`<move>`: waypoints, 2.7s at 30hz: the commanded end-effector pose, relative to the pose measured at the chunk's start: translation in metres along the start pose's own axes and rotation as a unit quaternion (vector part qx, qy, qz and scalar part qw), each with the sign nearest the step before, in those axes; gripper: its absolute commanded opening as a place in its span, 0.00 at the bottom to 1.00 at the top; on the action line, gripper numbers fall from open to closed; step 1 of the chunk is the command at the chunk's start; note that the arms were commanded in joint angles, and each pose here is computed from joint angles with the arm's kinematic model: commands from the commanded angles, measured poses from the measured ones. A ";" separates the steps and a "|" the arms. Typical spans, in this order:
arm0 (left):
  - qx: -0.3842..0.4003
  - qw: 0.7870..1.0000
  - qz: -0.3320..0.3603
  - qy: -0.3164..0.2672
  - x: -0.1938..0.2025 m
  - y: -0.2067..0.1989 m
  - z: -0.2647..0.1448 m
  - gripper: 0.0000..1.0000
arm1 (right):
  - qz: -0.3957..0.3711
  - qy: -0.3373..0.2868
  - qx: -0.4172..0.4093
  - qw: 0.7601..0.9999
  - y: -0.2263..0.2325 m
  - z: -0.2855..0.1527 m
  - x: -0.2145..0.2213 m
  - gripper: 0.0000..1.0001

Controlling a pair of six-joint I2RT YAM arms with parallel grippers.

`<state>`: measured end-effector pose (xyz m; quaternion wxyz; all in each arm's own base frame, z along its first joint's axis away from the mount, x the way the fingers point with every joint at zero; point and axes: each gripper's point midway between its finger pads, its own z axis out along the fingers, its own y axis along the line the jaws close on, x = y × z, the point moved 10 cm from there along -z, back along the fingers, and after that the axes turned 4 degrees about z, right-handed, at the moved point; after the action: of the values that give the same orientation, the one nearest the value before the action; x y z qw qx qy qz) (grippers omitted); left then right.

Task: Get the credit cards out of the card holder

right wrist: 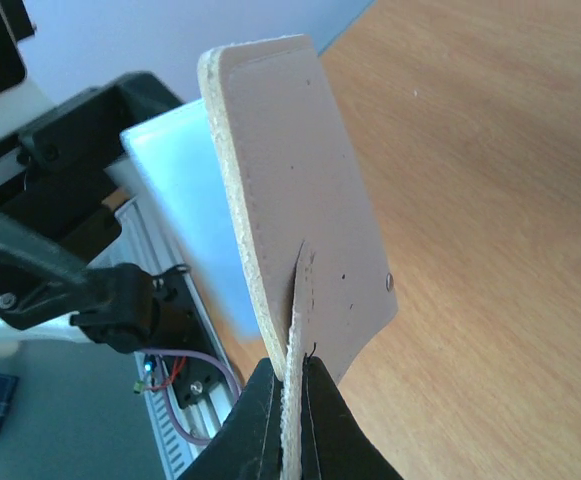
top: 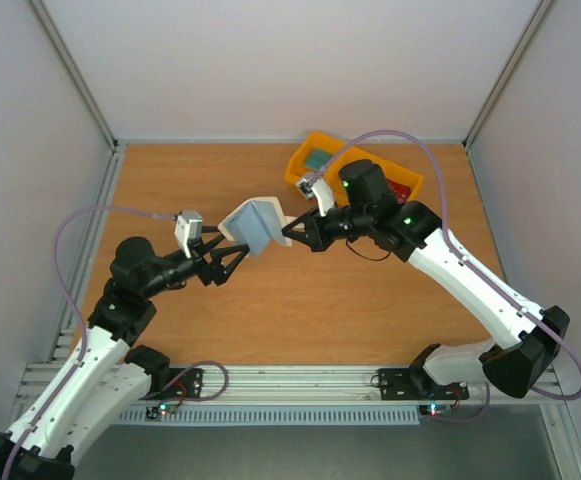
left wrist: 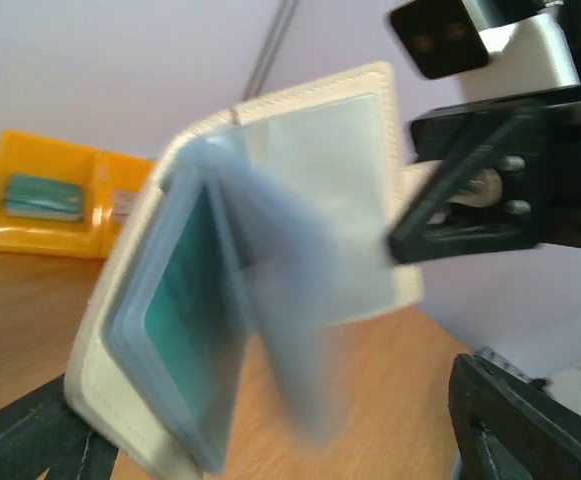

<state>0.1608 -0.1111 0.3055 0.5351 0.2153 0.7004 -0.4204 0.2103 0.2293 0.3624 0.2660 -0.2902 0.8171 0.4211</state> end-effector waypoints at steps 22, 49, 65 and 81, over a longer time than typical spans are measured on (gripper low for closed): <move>0.170 0.971 0.166 -0.025 -0.038 -0.062 -0.049 0.36 | -0.141 -0.046 -0.256 0.955 0.052 -0.073 -0.005 0.01; 0.133 0.970 0.201 -0.029 -0.050 -0.061 -0.049 0.01 | -0.173 -0.035 -0.284 0.943 0.078 -0.105 -0.006 0.01; 0.184 0.970 0.146 -0.062 -0.050 -0.055 -0.028 0.19 | -0.148 -0.021 -0.309 0.939 0.072 -0.069 -0.008 0.01; 0.187 0.972 0.127 -0.065 -0.049 -0.058 -0.025 0.00 | -0.135 -0.003 -0.305 0.943 0.064 -0.047 -0.008 0.01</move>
<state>0.1216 -0.1159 0.3654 0.5544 0.3694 0.5615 -0.4908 0.1642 0.2188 0.4263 0.2245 -0.4566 0.6124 0.6050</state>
